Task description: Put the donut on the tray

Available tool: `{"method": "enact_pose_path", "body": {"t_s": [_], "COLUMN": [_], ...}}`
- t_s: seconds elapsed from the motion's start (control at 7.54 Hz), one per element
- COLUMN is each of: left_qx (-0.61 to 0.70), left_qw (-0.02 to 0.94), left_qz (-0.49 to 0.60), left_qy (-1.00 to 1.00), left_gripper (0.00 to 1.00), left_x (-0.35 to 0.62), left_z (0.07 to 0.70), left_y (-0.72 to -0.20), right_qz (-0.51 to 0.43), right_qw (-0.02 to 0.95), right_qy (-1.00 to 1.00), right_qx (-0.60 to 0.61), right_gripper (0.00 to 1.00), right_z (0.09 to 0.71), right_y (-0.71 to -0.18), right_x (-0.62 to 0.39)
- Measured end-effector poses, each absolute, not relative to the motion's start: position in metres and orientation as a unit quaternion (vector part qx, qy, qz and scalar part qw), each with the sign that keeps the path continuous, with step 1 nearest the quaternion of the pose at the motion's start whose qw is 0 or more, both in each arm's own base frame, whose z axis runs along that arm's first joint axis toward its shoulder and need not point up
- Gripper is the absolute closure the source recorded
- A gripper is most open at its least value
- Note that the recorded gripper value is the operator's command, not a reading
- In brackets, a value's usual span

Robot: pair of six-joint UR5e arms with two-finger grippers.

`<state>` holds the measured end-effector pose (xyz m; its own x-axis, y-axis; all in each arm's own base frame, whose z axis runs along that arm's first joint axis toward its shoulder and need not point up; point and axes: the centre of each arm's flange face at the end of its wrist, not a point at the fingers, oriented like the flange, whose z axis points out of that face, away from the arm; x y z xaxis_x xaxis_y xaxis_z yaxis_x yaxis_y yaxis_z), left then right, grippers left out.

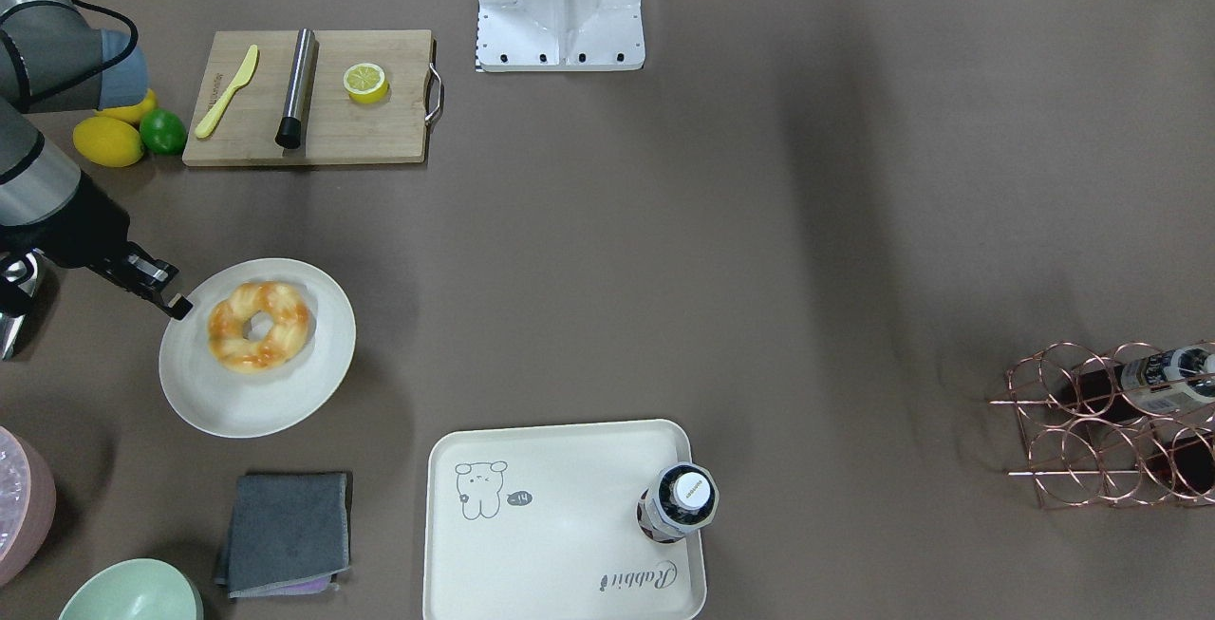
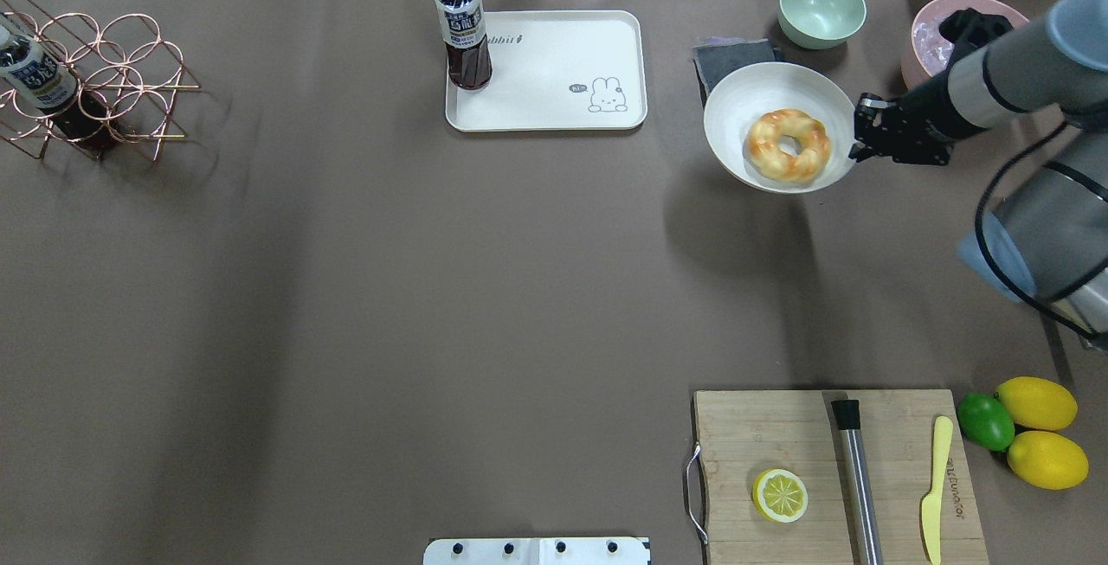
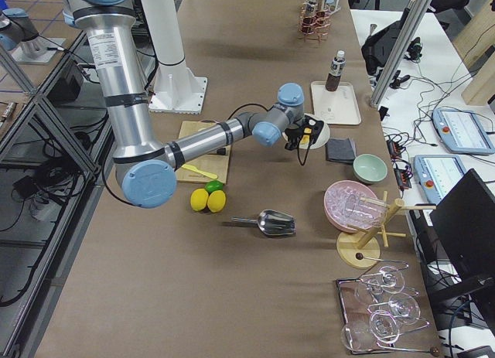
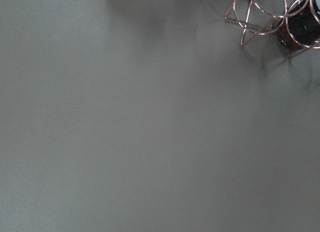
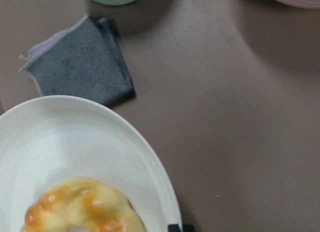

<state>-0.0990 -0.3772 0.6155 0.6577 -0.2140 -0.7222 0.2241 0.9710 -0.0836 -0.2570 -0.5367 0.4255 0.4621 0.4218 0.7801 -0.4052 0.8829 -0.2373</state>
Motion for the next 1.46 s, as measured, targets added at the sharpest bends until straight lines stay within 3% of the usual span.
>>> {"method": "enact_pose_path", "body": {"t_s": [0.66, 1.19, 1.33, 1.46], "left_qx": [0.006, 0.006, 0.006, 0.006], "left_qw": [0.911, 0.911, 0.911, 0.911], "left_qz": [-0.120, -0.121, -0.121, -0.121], "left_qy": [0.395, 0.395, 0.395, 0.395], "left_gripper": [0.01, 0.01, 0.01, 0.01], "left_x": [-0.099, -0.099, -0.099, -0.099], "left_z": [0.616, 0.616, 0.616, 0.616], "left_y": [-0.377, -0.377, -0.377, -0.377], "right_qz": [0.336, 0.413, 0.423, 0.426], "right_qw": [0.858, 0.835, 0.832, 0.833], "right_qy": [-0.385, -0.362, -0.358, -0.354], "right_qx": [-0.051, -0.026, -0.019, -0.011], "right_gripper": [1.00, 1.00, 0.04, 0.00], "right_z": [0.269, 0.231, 0.227, 0.225], "right_y": [-0.643, -0.691, -0.696, -0.695], "right_x": [-0.412, -0.501, -0.517, -0.530]}}
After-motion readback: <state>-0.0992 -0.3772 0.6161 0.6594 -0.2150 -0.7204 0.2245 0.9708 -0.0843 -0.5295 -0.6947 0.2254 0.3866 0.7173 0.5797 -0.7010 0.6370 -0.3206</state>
